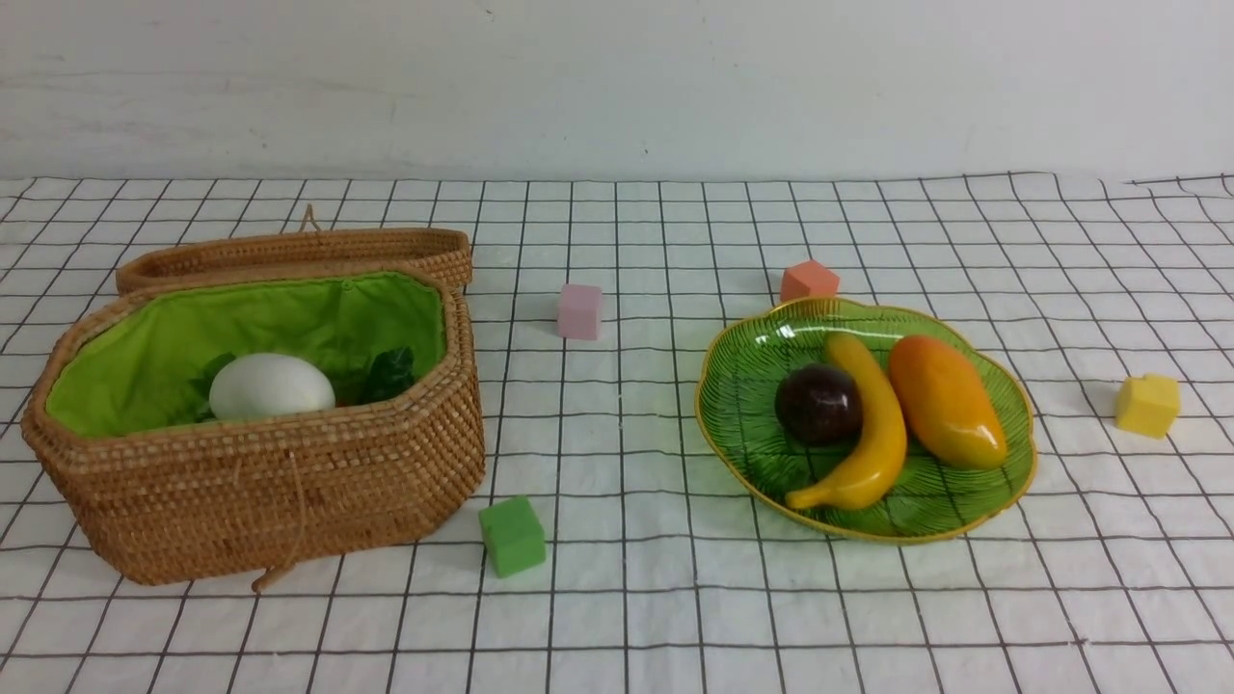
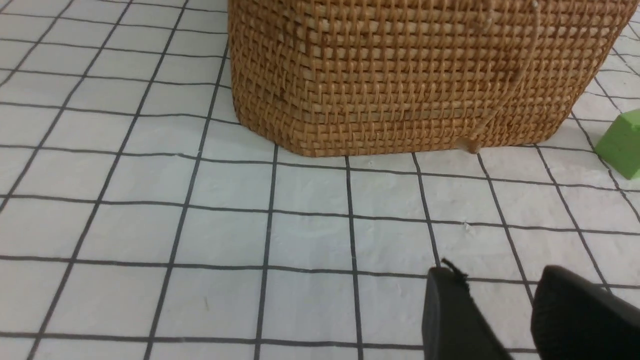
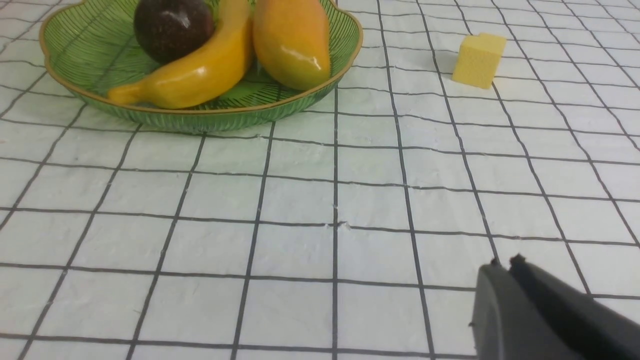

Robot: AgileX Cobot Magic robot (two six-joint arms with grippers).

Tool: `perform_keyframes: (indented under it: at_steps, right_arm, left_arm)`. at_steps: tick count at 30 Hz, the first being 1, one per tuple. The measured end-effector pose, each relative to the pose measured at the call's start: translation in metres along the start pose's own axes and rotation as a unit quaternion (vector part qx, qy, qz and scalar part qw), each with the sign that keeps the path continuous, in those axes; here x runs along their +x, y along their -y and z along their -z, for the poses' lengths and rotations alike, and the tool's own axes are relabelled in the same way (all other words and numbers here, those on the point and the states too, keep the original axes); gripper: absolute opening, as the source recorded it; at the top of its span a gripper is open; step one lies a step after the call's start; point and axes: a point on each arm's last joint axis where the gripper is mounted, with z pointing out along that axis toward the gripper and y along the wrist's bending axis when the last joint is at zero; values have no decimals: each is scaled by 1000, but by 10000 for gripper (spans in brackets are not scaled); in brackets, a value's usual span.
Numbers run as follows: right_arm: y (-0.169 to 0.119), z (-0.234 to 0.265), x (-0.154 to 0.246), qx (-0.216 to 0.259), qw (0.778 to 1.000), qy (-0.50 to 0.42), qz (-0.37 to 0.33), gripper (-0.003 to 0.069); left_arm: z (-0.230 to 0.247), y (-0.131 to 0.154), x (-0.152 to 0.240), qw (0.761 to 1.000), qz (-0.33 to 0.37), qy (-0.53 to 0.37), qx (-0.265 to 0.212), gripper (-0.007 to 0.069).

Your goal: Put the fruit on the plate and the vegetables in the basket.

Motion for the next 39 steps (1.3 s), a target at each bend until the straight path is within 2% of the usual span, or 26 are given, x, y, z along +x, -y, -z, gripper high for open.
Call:
perform_keyframes:
  at_steps: [39]
  right_arm:
    - [0,0,0,0,1000,0,-1,100]
  left_arm:
    - [0,0,0,1000,0,0,0,239]
